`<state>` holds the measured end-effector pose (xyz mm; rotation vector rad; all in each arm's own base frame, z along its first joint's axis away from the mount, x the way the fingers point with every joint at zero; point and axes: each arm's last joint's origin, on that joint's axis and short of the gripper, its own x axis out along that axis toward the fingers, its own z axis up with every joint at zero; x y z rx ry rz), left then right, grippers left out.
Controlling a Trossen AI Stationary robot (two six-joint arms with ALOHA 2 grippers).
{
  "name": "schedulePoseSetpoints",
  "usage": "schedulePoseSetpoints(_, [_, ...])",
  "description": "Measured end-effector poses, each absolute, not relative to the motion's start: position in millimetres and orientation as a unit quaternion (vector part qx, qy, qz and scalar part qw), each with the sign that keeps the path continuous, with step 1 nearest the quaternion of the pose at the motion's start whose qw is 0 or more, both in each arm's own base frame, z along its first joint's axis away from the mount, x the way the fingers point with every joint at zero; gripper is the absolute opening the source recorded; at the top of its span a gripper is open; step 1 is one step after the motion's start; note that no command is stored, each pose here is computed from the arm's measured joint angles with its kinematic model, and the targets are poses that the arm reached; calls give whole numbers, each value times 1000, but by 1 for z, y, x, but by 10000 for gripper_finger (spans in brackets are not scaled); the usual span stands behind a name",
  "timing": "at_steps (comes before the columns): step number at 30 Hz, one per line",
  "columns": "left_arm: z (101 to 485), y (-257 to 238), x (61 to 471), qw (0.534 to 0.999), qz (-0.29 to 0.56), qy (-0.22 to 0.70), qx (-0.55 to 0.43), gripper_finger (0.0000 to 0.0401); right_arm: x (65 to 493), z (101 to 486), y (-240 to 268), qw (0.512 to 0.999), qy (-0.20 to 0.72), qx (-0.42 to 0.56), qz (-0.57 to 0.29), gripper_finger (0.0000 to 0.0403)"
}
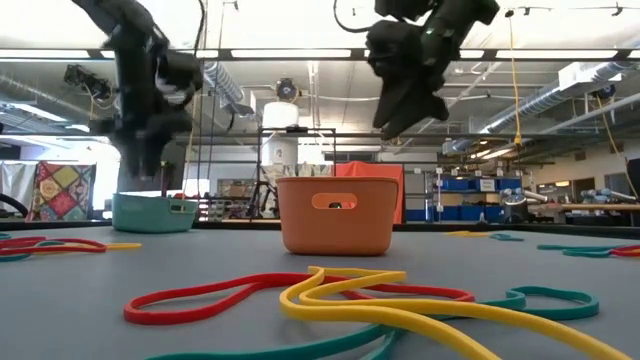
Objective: Sort rubber bands into baskets
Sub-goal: Put the red rubber band into the green bin
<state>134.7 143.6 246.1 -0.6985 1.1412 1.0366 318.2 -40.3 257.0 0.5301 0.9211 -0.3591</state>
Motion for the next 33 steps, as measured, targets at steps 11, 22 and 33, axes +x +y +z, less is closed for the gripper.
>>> schedulePoseSetpoints(11, [294, 88, 128, 740, 404, 460, -279, 177, 337, 252, -38, 858, 384, 293, -173, 166])
schedulePoseSetpoints(22, [275, 54, 141, 784, 334, 472, -228, 177, 338, 260, -28, 850, 347, 344, -199, 165])
schedulePoseSetpoints(33, [203, 81, 200, 703, 263, 649, -124, 177, 338, 259, 6, 849, 348, 347, -195, 164])
